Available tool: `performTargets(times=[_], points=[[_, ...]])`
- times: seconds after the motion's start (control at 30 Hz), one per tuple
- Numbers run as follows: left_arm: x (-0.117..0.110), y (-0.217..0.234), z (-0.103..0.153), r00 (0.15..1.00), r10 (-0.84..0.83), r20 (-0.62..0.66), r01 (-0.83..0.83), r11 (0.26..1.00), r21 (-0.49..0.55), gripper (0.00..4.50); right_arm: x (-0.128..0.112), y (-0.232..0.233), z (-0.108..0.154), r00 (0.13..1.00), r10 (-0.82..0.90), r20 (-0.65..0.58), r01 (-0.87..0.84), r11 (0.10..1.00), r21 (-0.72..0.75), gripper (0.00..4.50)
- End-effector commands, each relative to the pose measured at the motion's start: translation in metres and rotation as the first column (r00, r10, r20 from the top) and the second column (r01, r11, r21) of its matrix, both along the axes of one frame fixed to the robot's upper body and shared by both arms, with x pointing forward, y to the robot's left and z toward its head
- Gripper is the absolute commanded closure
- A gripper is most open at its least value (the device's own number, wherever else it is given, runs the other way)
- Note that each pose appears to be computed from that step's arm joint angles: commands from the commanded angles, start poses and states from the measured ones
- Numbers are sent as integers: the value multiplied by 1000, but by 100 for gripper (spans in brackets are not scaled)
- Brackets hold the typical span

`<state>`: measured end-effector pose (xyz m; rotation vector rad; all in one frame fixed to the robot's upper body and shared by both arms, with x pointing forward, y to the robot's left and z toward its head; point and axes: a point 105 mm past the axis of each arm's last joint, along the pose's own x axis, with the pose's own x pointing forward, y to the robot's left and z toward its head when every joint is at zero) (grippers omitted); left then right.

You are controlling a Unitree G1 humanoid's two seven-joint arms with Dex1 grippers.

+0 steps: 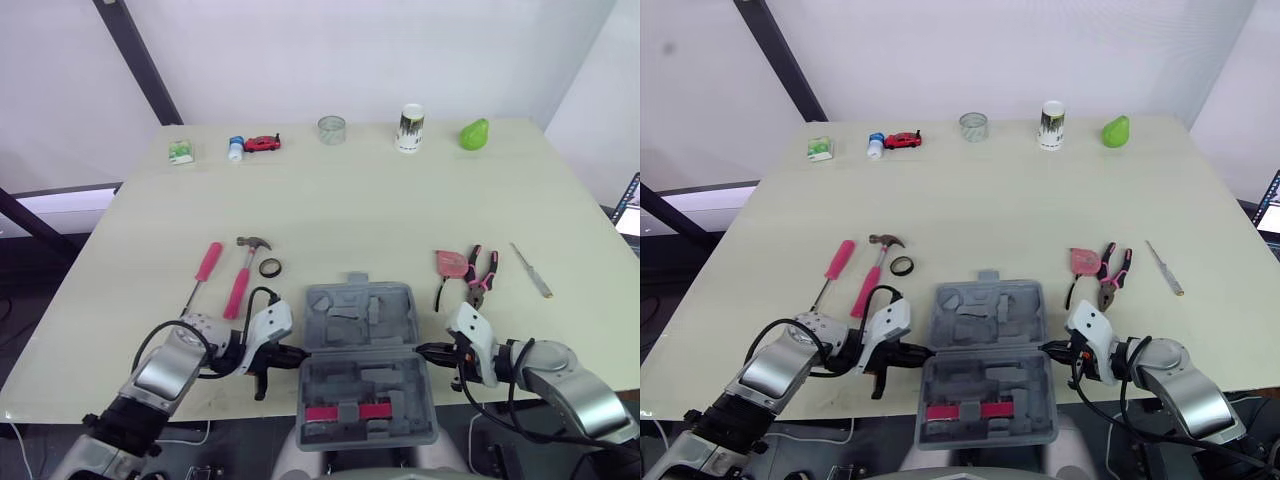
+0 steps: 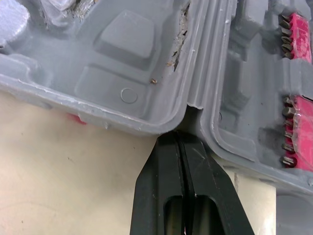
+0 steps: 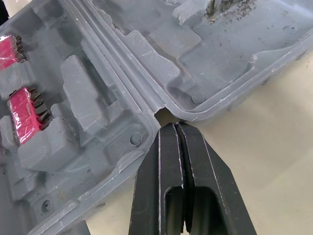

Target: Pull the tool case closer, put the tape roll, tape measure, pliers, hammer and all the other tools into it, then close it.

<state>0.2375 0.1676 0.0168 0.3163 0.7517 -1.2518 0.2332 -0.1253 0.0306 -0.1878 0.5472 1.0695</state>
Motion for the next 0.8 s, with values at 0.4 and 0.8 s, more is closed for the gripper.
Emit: performTargets(times=[0.4, 0.8], points=[[-12, 23, -19, 994, 58, -90, -51, 995, 83, 444, 1, 6, 5, 1000, 12, 24, -12, 1000, 23, 450], [-14, 23, -18, 993, 69, -96, -62, 996, 70, 444, 2, 5, 5, 1000, 11, 29, -12, 1000, 23, 450]])
